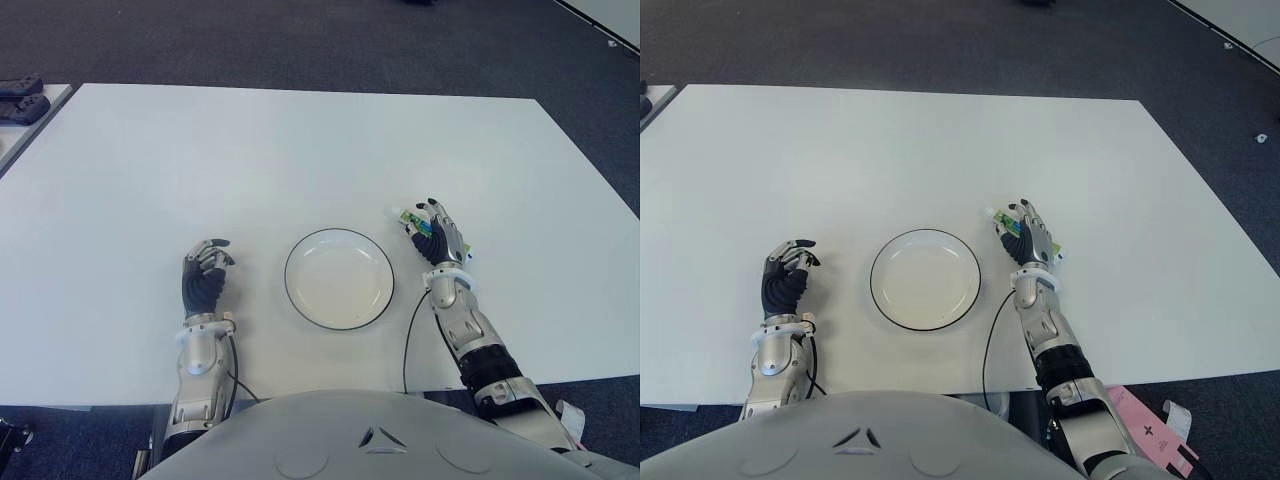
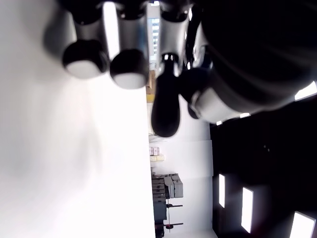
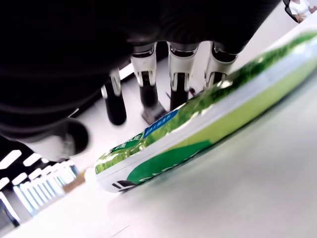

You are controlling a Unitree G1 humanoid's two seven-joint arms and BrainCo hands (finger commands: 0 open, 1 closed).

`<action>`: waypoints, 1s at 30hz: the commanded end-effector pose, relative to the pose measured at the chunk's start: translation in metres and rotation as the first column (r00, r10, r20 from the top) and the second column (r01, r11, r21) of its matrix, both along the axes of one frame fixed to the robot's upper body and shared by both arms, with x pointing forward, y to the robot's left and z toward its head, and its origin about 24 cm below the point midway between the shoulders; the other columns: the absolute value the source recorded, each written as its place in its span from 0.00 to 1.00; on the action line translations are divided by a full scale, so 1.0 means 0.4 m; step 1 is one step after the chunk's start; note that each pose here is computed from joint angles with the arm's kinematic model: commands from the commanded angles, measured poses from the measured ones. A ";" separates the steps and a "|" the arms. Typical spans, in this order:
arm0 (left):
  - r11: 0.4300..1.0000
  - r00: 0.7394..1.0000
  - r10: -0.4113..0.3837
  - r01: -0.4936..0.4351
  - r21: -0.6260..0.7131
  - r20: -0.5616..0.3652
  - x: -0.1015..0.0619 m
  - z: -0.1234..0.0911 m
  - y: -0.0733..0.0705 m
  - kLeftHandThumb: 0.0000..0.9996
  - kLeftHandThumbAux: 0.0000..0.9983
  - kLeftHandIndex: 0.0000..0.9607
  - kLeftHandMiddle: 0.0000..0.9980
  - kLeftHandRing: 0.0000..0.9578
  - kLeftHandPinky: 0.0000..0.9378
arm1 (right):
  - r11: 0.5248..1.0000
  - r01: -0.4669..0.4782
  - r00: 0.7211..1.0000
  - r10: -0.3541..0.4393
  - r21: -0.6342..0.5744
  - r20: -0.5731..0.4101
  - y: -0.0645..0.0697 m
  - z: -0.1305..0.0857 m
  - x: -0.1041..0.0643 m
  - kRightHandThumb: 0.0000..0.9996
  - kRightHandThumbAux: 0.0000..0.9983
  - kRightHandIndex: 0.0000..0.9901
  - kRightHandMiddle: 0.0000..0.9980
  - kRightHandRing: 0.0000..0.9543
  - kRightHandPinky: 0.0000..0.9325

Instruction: Put the toothpaste on the table into the plate.

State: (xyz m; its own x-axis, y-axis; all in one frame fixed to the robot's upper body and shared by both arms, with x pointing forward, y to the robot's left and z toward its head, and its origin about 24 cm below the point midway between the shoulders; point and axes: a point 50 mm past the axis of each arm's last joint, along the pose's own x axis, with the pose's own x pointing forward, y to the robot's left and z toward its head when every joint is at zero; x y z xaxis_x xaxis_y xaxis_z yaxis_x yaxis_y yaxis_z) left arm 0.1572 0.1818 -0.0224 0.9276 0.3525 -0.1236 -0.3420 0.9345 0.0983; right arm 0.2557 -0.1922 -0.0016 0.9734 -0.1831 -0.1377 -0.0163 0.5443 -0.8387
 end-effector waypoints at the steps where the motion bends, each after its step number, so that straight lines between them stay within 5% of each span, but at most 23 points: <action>1: 1.000 0.996 0.018 -0.019 -0.010 -0.089 -0.016 -0.032 0.000 0.70 0.72 0.46 0.89 0.93 0.93 | 0.997 0.061 0.980 -0.070 -0.052 -0.186 0.003 0.008 -0.018 0.56 0.22 0.00 0.00 0.00 0.00; 14: 1.000 0.994 0.023 -0.024 -0.010 -0.108 -0.011 -0.034 -0.003 0.70 0.72 0.46 0.89 0.93 0.94 | 0.987 0.129 0.968 -0.146 -0.096 -0.204 0.018 0.069 -0.015 0.52 0.14 0.00 0.00 0.00 0.00; 30: 1.000 0.995 0.025 -0.026 -0.012 -0.097 -0.013 -0.033 -0.002 0.70 0.72 0.46 0.89 0.93 0.93 | 0.989 0.059 0.981 -0.082 -0.133 -0.178 0.035 0.106 -0.038 0.55 0.14 0.00 0.00 0.00 0.00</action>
State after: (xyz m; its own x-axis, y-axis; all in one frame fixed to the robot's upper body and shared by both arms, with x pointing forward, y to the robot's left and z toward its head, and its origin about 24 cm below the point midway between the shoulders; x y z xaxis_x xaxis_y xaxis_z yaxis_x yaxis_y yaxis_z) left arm 0.1595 0.1811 -0.0244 0.9218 0.3593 -0.1459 -0.3460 0.9319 0.1092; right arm 0.2440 -0.1772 0.0419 0.9194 -0.2861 -0.2700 -0.1190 0.4520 -0.8841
